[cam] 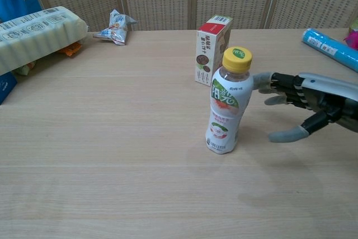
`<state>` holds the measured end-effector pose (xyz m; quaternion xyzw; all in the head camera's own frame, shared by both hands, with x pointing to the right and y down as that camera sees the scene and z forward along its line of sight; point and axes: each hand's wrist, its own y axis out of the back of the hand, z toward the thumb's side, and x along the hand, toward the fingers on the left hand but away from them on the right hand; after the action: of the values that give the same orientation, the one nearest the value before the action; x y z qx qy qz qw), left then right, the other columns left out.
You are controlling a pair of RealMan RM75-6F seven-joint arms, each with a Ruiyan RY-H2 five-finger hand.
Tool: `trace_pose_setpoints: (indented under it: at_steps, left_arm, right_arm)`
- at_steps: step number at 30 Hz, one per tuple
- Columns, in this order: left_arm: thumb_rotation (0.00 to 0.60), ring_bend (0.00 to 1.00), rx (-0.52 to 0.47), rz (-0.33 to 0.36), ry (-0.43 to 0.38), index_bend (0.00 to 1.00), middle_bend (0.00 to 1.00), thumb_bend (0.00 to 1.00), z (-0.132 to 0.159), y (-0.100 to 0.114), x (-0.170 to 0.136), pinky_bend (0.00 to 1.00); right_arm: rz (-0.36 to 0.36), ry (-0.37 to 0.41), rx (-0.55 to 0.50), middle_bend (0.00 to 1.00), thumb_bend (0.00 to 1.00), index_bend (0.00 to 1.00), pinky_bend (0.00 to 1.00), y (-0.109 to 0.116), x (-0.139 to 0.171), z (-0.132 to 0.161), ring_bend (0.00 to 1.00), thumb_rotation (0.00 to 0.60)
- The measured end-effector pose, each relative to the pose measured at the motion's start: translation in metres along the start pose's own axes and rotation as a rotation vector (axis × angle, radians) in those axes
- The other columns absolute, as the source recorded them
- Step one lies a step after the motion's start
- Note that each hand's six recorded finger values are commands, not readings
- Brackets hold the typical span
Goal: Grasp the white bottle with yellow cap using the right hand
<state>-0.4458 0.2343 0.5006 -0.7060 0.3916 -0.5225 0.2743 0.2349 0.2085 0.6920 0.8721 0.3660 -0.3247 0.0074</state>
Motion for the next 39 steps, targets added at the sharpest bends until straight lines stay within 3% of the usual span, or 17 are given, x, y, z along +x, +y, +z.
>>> trace_pose_setpoints:
  at_steps: [18, 24, 26, 30, 32, 35, 39]
  left_arm:
    - [0.6, 0.0, -0.005, 0.0, 0.016, 0.19, 0.0, 0.0, -0.005, 0.001, 0.004, 0.0]
    - [0.6, 0.0, -0.007, 0.001, 0.018, 0.19, 0.0, 0.0, -0.005, 0.001, 0.004, 0.0]
    - [0.6, 0.0, -0.008, 0.004, 0.018, 0.19, 0.0, 0.0, -0.006, 0.002, 0.004, 0.0]
    - [0.6, 0.0, -0.014, 0.012, 0.018, 0.19, 0.0, 0.0, -0.007, 0.004, 0.003, 0.0]
    - [0.6, 0.0, -0.015, 0.015, 0.018, 0.19, 0.0, 0.0, -0.007, 0.005, 0.003, 0.0]
    - [0.6, 0.0, -0.018, 0.018, 0.018, 0.19, 0.0, 0.0, -0.007, 0.006, 0.002, 0.0]
    - [0.6, 0.0, -0.018, 0.018, 0.015, 0.19, 0.0, 0.0, -0.007, 0.006, 0.002, 0.0]
  right_arm:
    - [0.001, 0.007, -0.093, 0.0, 0.0, 0.0, 0.0, -0.027, -0.047, 0.018, 0.0, 0.6]
    - [0.0, 0.026, -0.146, 0.14, 0.0, 0.01, 0.0, -0.042, -0.055, 0.032, 0.0, 0.6]
    - [-0.006, 0.029, -0.151, 0.27, 0.0, 0.07, 0.09, -0.046, -0.057, 0.034, 0.05, 0.6]
    - [-0.032, 0.028, -0.14, 0.56, 0.0, 0.3, 0.51, -0.049, -0.06, 0.034, 0.28, 0.6]
    - [-0.05, 0.018, -0.138, 0.66, 0.01, 0.39, 0.63, -0.05, -0.062, 0.032, 0.37, 0.6]
    - [-0.082, 0.007, -0.134, 0.76, 0.06, 0.5, 0.72, -0.047, -0.063, 0.028, 0.47, 0.6]
    - [-0.111, 0.001, -0.131, 0.78, 0.09, 0.53, 0.74, -0.043, -0.062, 0.025, 0.49, 0.6]
